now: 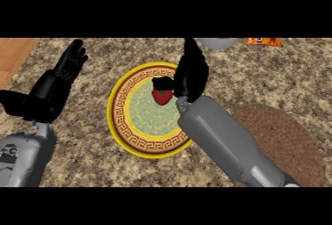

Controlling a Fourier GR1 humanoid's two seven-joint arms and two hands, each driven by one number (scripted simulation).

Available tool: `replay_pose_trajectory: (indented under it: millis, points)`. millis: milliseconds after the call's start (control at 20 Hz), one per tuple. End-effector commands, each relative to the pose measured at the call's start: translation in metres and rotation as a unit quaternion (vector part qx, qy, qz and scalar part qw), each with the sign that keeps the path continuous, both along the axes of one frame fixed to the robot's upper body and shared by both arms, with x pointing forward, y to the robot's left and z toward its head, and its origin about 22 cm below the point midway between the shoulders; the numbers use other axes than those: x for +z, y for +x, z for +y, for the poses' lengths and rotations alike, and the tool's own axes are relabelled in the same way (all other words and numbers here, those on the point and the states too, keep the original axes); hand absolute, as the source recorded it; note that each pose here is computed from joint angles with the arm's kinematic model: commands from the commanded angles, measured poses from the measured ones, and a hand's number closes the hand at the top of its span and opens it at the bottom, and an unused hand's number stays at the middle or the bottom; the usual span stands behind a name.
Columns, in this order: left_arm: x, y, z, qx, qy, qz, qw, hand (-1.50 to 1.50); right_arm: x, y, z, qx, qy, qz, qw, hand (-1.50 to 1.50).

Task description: Pick the tomato from the placemat and place it in the plate

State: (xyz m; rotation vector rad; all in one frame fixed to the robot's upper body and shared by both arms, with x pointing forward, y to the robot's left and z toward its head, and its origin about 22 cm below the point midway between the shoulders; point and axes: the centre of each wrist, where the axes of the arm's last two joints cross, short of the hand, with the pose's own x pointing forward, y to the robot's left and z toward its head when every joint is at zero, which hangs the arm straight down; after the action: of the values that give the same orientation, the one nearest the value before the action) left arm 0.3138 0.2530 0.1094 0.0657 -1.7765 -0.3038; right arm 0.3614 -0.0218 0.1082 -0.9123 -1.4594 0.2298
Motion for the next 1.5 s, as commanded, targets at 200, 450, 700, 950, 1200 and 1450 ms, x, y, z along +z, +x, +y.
replay_pose_trajectory:
  millis: [200,450,700,950,1200,1450]
  points:
    - [-0.014,-0.008,0.008,0.016,-0.004,0.012,0.9998,0.0,0.01,-0.006,0.013,-0.044,0.162,-0.089,0.982,-1.5]
    - [-0.014,-0.013,0.037,0.048,0.002,0.009,0.9988,0.0,-0.001,-0.022,0.005,-0.061,0.194,-0.092,0.975,-1.5]
    - [-0.02,-0.015,0.02,0.055,-0.01,0.009,0.9984,0.0,-0.022,-0.058,-0.013,-0.067,0.212,-0.123,0.967,-1.5]
    - [-0.013,-0.029,0.041,0.061,-0.004,0.016,0.998,0.0,-0.037,-0.128,-0.039,-0.056,0.205,-0.125,0.969,-1.5]
    - [-0.018,-0.037,0.034,0.046,-0.007,0.016,0.9988,0.0,-0.016,-0.166,-0.078,-0.06,0.184,-0.128,0.973,-1.5]
    - [-0.01,-0.022,0.022,0.052,-0.001,0.018,0.9985,0.0,-0.027,-0.218,-0.105,-0.061,0.18,-0.117,0.975,-1.5]
